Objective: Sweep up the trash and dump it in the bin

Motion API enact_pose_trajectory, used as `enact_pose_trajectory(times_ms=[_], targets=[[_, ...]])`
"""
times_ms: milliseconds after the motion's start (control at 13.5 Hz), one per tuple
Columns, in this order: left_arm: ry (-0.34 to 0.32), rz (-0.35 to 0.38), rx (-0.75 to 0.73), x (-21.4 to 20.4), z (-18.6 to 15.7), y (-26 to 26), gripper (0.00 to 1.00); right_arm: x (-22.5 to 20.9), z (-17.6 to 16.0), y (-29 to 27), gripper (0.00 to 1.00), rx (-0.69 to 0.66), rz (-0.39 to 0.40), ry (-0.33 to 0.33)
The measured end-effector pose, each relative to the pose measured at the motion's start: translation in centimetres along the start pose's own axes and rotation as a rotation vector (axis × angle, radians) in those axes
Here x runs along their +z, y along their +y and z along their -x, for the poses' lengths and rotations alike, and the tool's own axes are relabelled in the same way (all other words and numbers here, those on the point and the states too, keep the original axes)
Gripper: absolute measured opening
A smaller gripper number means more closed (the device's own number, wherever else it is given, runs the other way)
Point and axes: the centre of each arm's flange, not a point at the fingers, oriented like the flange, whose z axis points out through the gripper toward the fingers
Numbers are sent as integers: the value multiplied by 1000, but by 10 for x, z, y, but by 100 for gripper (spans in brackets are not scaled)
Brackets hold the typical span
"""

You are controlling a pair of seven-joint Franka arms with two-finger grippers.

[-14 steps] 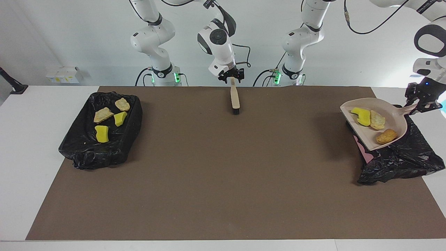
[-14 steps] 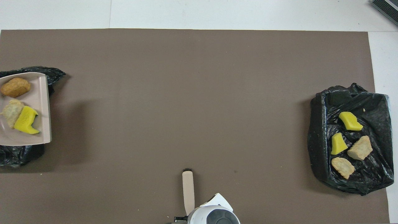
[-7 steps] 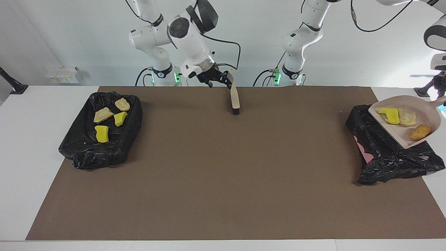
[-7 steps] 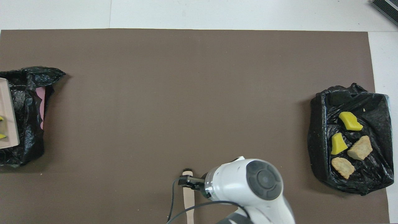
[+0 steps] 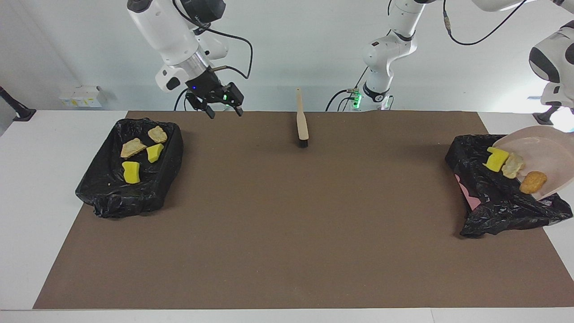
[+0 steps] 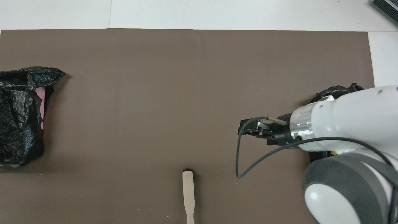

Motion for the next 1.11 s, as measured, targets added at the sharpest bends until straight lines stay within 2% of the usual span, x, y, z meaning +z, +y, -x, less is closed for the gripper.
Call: enact_pose_trajectory(times_ms=[222,369,517,739,887,1108], targets=[[-96,-24,23,-11,-5,-7,31,-37,-6,7,100,-40,168,34],[-151,-28,15,-10,1,-6,31,-52,-15,13,100,-36,243,36],[-185,-35,13,-14,6,-5,31,-64,-31,24,100,-11,264,41],[-200,-41,16,-32,5,-5,31,-79,-46,35,100,15,281,37],[-210,-14,2,-53,-7,-6,31,-82,-46,35,100,19,281,22],[-227,53,-63,-95,-42,-5,31,-82,-44,42,100,34,285,-7]])
